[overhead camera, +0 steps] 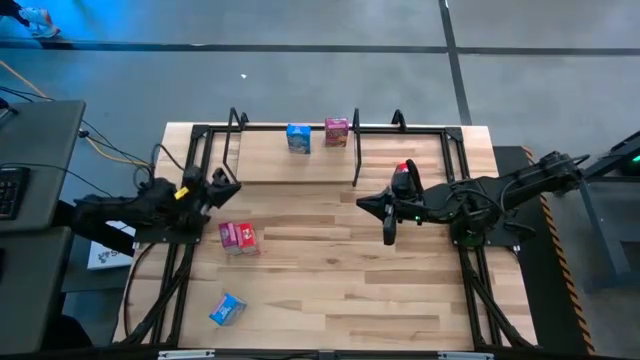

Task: Stack cereal on shelf
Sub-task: Put the blue cereal box on the shelf aligned with the other blue cereal box

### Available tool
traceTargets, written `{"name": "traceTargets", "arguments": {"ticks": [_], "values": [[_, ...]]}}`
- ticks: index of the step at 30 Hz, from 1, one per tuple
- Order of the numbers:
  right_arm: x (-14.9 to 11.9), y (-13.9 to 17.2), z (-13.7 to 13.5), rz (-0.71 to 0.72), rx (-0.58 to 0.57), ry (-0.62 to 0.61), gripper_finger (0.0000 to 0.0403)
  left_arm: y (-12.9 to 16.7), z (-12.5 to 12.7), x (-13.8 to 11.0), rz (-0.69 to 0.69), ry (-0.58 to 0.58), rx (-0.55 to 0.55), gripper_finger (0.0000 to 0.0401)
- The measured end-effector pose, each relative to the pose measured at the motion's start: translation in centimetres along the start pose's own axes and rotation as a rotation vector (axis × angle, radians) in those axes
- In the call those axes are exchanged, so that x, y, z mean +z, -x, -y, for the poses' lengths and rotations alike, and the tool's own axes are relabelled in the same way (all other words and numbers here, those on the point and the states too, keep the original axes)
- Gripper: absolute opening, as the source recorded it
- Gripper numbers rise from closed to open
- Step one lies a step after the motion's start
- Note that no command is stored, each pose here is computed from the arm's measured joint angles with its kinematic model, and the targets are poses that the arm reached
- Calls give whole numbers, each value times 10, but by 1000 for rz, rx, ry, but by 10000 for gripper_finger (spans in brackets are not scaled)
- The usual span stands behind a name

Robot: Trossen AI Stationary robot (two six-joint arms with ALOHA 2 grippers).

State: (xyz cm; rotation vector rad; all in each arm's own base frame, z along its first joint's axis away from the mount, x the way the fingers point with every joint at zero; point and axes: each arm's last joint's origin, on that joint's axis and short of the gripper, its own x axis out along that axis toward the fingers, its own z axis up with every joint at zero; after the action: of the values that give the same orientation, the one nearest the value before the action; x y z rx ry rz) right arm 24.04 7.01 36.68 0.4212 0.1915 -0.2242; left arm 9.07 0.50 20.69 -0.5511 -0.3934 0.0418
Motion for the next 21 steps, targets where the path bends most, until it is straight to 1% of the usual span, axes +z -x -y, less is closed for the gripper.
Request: {"name": "traceTargets", "arguments": {"ticks": [2,4,6,9,12,14,16,18,19,21], "values": [[0,-1,1,-5,-9,3,0,-4,6,9,-11,3,18,24],[0,-1,3,-8,-15,5,0,-10,13,19,-42,-4,36,46],[0,-1,3,-8,-19,5,0,-17,20,29,-97,-16,58,74],[0,-1,3,-9,-20,9,0,-31,33,44,-192,-32,48,123],[0,-1,3,-9,-20,16,0,-47,44,57,-248,31,65,168],[0,-1,3,-9,-20,16,0,-58,50,63,-282,49,47,189],[0,-1,3,-8,-19,16,0,-67,56,67,-302,40,3,201],[0,-1,3,-8,-19,6,0,-75,58,70,-275,3,-15,206],[0,-1,3,-8,-19,-3,0,-80,59,71,-247,10,-18,206],[0,-1,3,-7,-19,-11,0,-87,61,73,-208,79,-19,206]]}}
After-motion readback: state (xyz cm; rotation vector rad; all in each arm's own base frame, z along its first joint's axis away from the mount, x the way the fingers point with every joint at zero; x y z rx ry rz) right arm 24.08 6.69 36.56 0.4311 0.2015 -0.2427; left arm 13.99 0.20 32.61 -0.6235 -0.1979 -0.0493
